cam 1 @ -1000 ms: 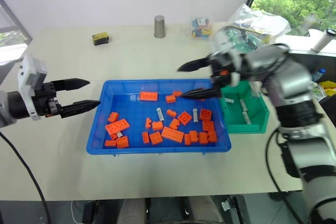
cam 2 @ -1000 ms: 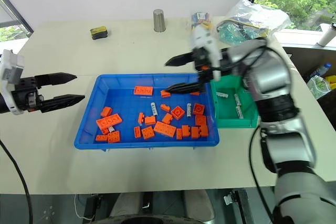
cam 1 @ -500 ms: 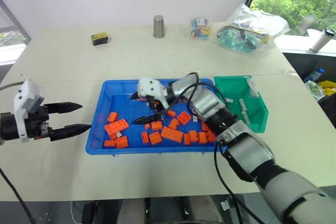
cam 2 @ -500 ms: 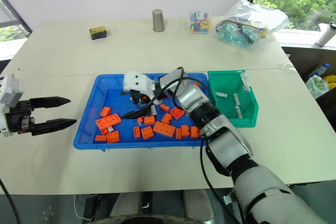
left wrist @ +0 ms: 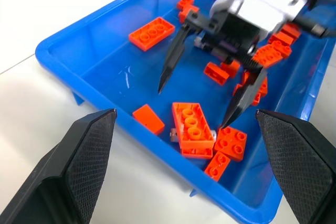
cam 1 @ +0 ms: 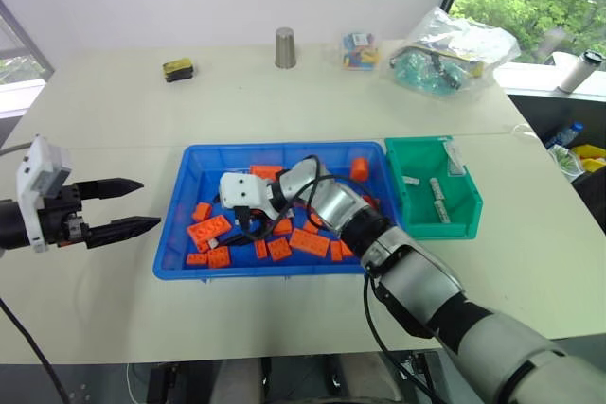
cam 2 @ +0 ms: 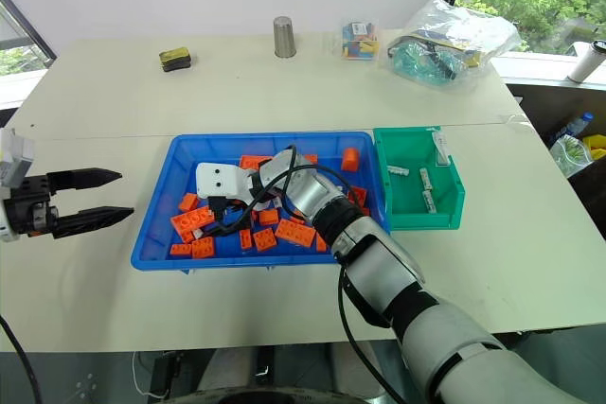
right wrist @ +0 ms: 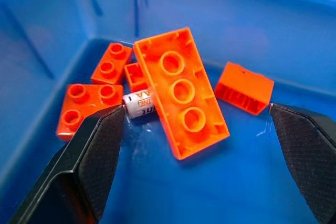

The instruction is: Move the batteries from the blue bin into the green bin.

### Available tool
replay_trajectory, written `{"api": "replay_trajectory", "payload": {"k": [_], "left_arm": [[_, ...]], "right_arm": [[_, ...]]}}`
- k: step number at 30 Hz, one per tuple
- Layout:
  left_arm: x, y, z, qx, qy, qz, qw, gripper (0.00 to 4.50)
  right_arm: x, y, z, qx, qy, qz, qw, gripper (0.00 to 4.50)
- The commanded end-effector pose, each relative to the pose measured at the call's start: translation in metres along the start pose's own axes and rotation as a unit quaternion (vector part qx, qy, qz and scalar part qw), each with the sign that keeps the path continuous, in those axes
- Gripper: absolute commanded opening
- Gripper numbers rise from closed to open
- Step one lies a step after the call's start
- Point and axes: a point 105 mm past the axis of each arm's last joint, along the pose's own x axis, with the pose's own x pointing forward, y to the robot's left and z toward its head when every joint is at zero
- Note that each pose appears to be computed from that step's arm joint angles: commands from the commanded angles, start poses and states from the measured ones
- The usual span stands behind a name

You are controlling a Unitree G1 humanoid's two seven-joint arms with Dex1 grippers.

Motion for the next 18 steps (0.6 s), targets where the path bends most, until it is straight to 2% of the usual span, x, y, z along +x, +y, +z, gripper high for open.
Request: {"api": "replay_trajectory", "payload": {"k": [1,6,9,14,15,18], "left_arm": [[0.000,-0.003,0.011,0.019,-0.010,-0.002,1.000,4.45],[0.001,-0.004,0.011,0.020,-0.011,-0.002,1.000,4.45],[0.003,-0.004,0.011,0.021,-0.012,0.000,1.000,4.50],[0.005,-0.003,0.009,0.023,-0.013,0.003,1.000,4.50],[0.006,-0.003,0.009,0.023,-0.013,0.003,1.000,4.50],[0.007,-0.002,0.009,0.025,-0.012,0.004,1.000,4.50]], "right_arm": [[0.004,-0.006,0.012,-0.022,-0.013,-0.012,1.000,4.50],[0.003,-0.008,0.008,-0.017,-0.015,-0.015,1.000,4.50],[0.002,-0.009,0.007,-0.012,-0.020,-0.013,1.000,3.69],[0.003,-0.012,0.011,-0.007,-0.026,-0.018,0.999,1.25],[0.003,-0.014,0.012,-0.006,-0.026,-0.024,0.999,1.12],[0.000,-0.021,0.017,0.000,-0.034,-0.042,0.999,1.12]]}}
